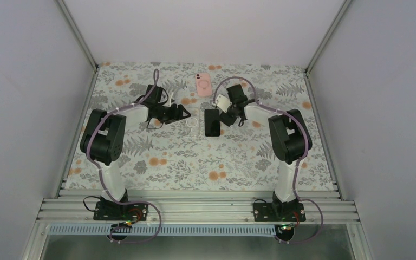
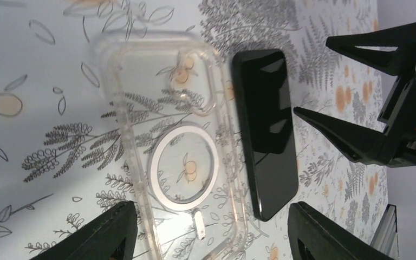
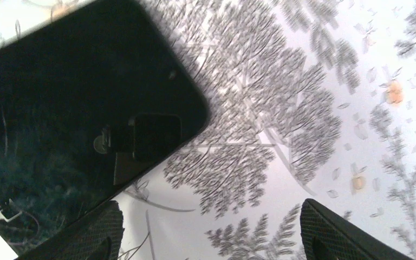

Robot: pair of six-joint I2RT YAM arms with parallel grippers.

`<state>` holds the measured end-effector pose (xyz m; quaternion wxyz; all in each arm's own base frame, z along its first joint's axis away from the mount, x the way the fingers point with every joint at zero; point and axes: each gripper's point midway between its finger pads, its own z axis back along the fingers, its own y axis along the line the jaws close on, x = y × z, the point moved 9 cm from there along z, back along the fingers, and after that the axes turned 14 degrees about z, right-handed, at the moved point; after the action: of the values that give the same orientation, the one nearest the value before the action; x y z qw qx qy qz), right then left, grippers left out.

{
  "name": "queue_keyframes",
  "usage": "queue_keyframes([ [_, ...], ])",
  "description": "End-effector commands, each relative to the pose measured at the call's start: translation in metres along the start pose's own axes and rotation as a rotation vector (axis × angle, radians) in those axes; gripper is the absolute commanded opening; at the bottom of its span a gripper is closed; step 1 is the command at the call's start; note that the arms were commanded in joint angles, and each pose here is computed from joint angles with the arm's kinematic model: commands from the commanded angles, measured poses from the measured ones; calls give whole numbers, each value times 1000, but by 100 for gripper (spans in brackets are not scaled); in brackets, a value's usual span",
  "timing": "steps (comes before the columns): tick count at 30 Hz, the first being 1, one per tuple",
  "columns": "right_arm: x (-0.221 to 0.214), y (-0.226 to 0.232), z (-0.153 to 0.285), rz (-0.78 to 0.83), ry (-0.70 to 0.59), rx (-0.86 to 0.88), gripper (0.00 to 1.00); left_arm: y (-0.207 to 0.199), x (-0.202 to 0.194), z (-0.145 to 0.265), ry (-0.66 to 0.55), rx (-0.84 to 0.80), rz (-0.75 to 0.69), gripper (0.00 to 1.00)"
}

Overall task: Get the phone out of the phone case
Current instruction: Move the phone to the center of the board.

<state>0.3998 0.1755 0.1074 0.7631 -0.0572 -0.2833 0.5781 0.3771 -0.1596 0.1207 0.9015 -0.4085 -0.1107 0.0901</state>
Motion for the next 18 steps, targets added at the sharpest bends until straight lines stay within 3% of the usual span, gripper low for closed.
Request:
queue_keyframes([
  [1,19,-31,21,-93,-64,-24,82,-26,14,21,-78,-32,-95,70],
  [3,32,-44,32,-132,-107,-32,94,-32,17,27,-97,-35,-115,73],
  [5,43,-54,38,-178,-140,-33,100,-36,19,33,-117,-32,-132,75],
  [10,65,-80,43,-282,-182,-62,99,-41,23,48,-169,-23,-154,81],
  [18,89,-100,9,-410,-150,-92,99,-41,30,68,-238,-12,-156,83],
])
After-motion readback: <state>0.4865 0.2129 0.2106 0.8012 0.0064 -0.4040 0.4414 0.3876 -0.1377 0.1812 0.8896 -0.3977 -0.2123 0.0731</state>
